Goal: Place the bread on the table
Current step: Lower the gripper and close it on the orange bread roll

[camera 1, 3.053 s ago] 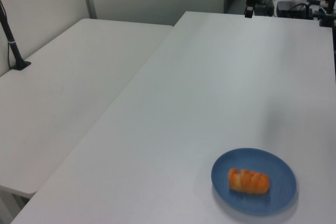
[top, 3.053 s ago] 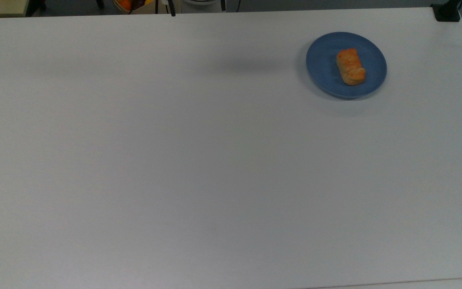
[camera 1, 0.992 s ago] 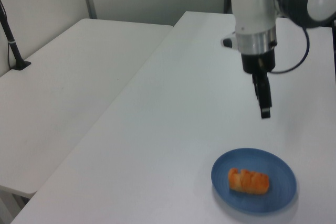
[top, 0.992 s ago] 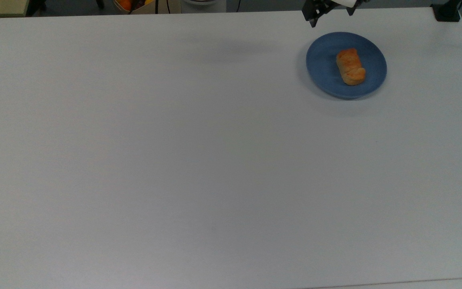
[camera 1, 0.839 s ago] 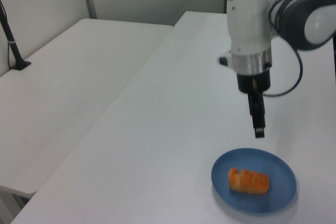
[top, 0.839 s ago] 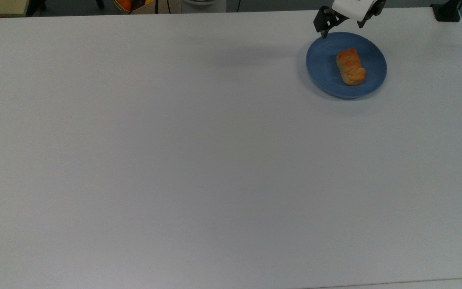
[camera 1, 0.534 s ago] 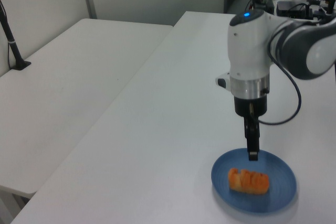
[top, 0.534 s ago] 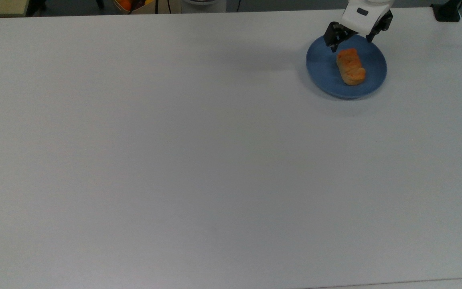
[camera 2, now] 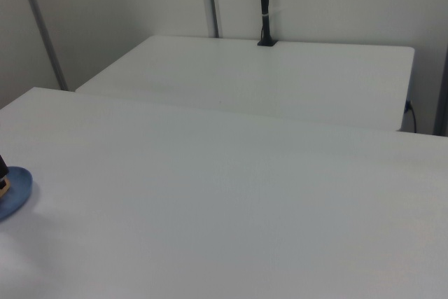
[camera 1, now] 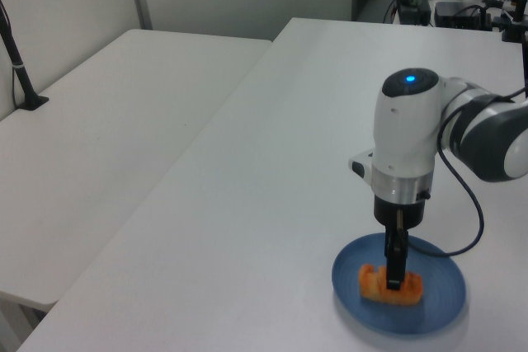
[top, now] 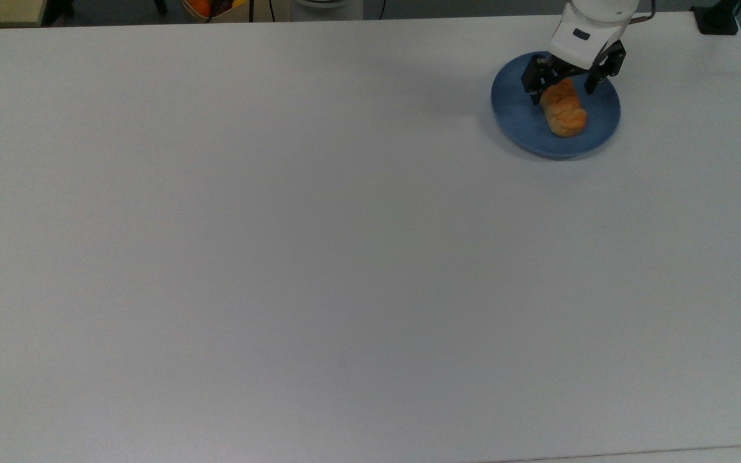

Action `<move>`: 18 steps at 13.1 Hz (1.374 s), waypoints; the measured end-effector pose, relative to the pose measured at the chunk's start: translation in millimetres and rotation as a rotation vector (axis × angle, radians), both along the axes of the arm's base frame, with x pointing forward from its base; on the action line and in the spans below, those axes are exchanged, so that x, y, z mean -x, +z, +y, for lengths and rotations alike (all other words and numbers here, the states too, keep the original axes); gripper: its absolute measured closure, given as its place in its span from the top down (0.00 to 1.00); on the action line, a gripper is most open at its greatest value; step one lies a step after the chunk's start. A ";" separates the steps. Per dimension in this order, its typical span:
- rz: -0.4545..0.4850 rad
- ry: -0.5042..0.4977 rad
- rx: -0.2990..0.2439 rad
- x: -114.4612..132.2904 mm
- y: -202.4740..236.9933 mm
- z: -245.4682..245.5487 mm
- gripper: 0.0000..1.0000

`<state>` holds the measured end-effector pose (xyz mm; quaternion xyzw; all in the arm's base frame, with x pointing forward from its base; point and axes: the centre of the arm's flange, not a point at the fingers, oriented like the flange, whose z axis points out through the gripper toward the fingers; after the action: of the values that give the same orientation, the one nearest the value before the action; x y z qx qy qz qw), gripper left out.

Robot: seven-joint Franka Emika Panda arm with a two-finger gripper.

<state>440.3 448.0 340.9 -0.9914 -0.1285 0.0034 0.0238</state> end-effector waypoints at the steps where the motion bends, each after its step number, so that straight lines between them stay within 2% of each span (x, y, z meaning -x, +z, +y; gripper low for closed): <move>1: -0.005 -0.003 0.002 1.7 -6.1 2.4 1.00; 4: -0.011 0.007 0.022 4.3 -21.5 5.1 1.00; 7: -0.007 0.010 0.027 5.4 -26.2 6.0 0.93; 8: -0.007 0.010 0.027 5.5 -26.4 6.2 0.87; 10: -0.006 0.009 0.027 5.7 -26.7 6.3 0.57; 12: -0.006 0.008 0.027 5.9 -26.5 6.6 0.50; 13: -0.007 0.007 0.026 5.9 -25.8 7.0 0.37; 16: -0.017 0.000 0.019 3.7 -19.1 6.8 0.35; 18: -0.046 -0.011 0.002 -1.6 1.8 4.3 0.35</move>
<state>442.0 452.4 342.7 -0.9919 -0.1236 -0.0192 0.0198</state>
